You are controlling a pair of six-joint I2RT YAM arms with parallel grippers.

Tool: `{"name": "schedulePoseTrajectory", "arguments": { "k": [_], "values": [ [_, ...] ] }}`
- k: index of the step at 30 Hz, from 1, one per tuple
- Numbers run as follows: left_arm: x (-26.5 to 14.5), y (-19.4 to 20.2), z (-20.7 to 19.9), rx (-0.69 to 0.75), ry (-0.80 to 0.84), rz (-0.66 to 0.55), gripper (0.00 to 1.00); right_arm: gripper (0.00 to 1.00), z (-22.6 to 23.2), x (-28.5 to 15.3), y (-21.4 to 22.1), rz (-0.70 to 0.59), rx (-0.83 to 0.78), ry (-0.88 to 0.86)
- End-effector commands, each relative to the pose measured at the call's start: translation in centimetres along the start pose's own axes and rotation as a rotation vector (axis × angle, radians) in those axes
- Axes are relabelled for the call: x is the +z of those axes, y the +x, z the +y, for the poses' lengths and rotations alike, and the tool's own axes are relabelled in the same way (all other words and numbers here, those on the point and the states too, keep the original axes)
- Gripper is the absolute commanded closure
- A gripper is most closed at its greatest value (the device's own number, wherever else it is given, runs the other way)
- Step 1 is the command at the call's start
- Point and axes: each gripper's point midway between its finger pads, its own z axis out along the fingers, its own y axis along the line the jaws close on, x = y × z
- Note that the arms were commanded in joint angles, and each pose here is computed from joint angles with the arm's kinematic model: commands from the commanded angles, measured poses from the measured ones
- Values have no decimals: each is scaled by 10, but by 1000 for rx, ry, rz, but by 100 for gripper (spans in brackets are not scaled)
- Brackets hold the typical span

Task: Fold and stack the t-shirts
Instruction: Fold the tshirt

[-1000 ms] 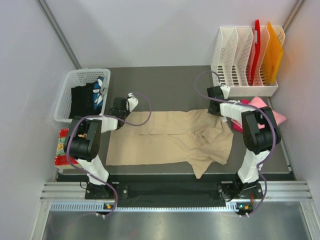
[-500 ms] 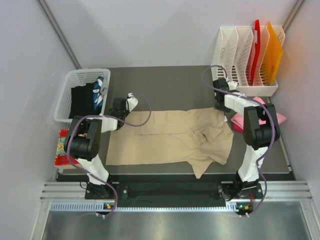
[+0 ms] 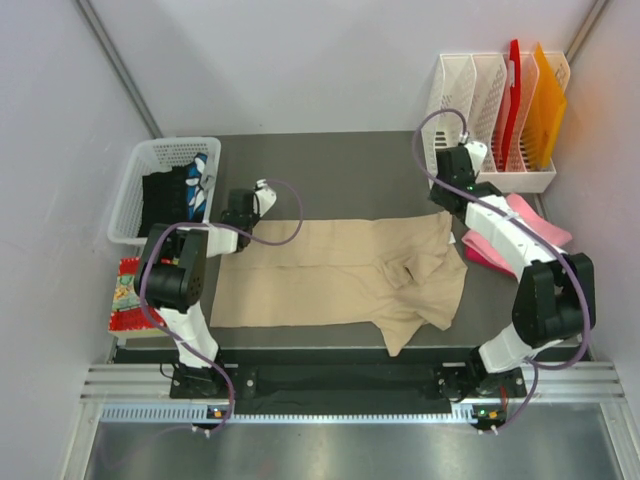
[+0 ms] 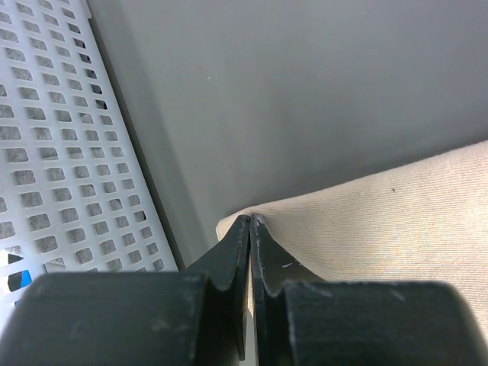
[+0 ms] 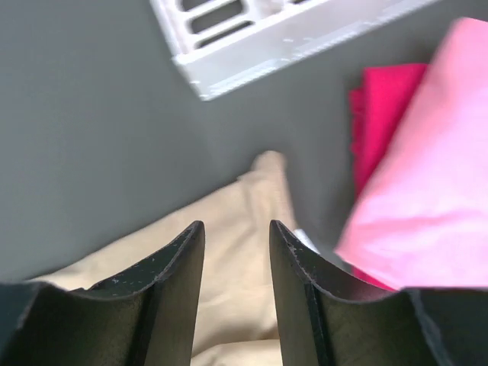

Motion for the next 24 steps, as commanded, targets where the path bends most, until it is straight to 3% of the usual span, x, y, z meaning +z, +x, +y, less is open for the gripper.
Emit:
{"name": "schedulePoseTrajectory", "arguments": {
  "k": [1, 5, 11, 24],
  "values": [
    [5, 13, -1, -6, -2, 46, 95, 60, 35, 1, 12, 19, -30, -99],
    [2, 16, 2, 5, -20, 44, 95, 59, 32, 12, 21, 32, -46, -53],
    [2, 15, 3, 6, -23, 45, 95, 60, 60, 24, 53, 136, -84, -159],
    [6, 28, 1, 53, -46, 57, 95, 64, 54, 44, 91, 258, -149, -117]
  ]
}}
